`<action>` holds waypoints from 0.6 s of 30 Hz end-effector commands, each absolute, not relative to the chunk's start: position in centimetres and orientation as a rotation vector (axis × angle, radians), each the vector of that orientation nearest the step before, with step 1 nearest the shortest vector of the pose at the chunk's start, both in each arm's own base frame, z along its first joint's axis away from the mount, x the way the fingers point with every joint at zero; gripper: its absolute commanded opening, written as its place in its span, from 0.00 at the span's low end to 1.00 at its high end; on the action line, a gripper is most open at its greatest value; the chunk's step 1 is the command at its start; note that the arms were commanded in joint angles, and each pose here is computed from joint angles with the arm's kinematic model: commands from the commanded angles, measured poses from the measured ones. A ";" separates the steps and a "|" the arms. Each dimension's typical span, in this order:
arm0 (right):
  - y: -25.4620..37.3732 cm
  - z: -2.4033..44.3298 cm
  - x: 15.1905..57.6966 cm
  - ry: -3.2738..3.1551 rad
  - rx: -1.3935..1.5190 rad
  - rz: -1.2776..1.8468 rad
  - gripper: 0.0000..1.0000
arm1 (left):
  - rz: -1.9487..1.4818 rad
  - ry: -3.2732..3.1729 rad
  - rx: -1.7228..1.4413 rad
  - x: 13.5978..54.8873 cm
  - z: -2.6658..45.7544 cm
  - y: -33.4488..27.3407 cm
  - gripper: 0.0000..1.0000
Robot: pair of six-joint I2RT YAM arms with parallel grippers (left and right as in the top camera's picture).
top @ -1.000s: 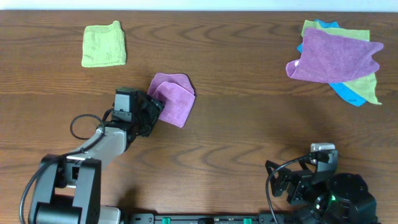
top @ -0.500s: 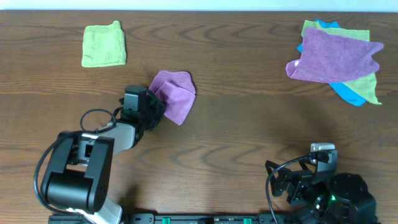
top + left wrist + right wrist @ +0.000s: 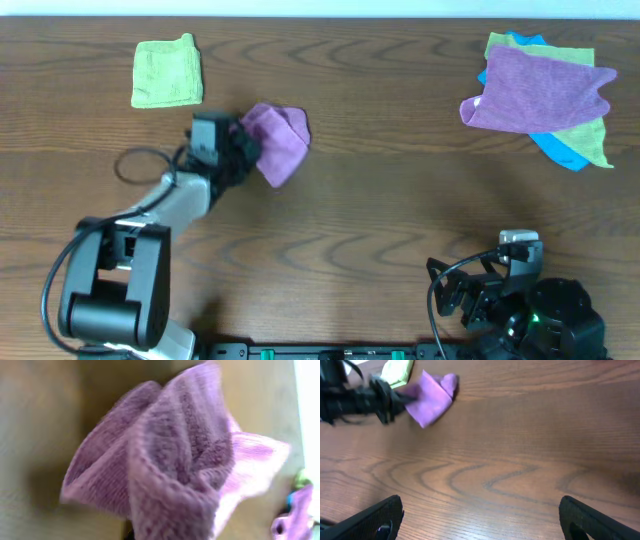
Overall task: Fold the cloth
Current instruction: 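Carry the folded purple cloth with the left gripper onto the yellow-green cloth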
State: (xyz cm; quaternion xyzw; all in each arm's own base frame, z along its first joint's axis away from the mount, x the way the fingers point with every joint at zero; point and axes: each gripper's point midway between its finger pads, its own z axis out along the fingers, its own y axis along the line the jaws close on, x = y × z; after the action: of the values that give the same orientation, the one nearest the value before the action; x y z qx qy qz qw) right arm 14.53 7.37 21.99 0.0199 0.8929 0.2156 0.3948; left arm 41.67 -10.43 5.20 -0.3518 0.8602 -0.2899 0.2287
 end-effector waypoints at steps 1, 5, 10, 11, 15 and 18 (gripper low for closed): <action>7.0 21.8 14.7 2.262 0.081 0.530 0.99 | -0.786 2.281 -0.858 45.1 10.8 -9.7 0.06; 7.0 21.8 14.7 2.262 0.081 0.530 0.99 | -0.799 2.214 -0.835 47.3 14.9 -9.0 0.06; 7.0 21.8 14.7 2.262 0.081 0.530 0.99 | -0.815 2.127 -0.816 49.3 18.5 -8.1 0.06; 7.0 21.8 14.7 2.262 0.081 0.530 0.99 | -0.813 2.116 -0.817 49.5 18.9 -7.8 0.06; 7.0 21.8 14.7 2.262 0.081 0.530 0.99 | -0.773 2.072 -0.845 50.2 19.7 -6.2 0.06; 7.0 21.8 14.7 2.262 0.081 0.530 0.99 | -0.710 2.019 -0.877 50.9 19.9 -4.1 0.06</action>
State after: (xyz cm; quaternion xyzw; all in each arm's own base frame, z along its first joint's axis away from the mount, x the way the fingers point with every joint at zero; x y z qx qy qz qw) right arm 14.53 7.36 21.97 0.0200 0.8931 0.2153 0.3945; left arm 50.03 -6.17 17.74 -0.3418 0.8143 -0.3016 0.3593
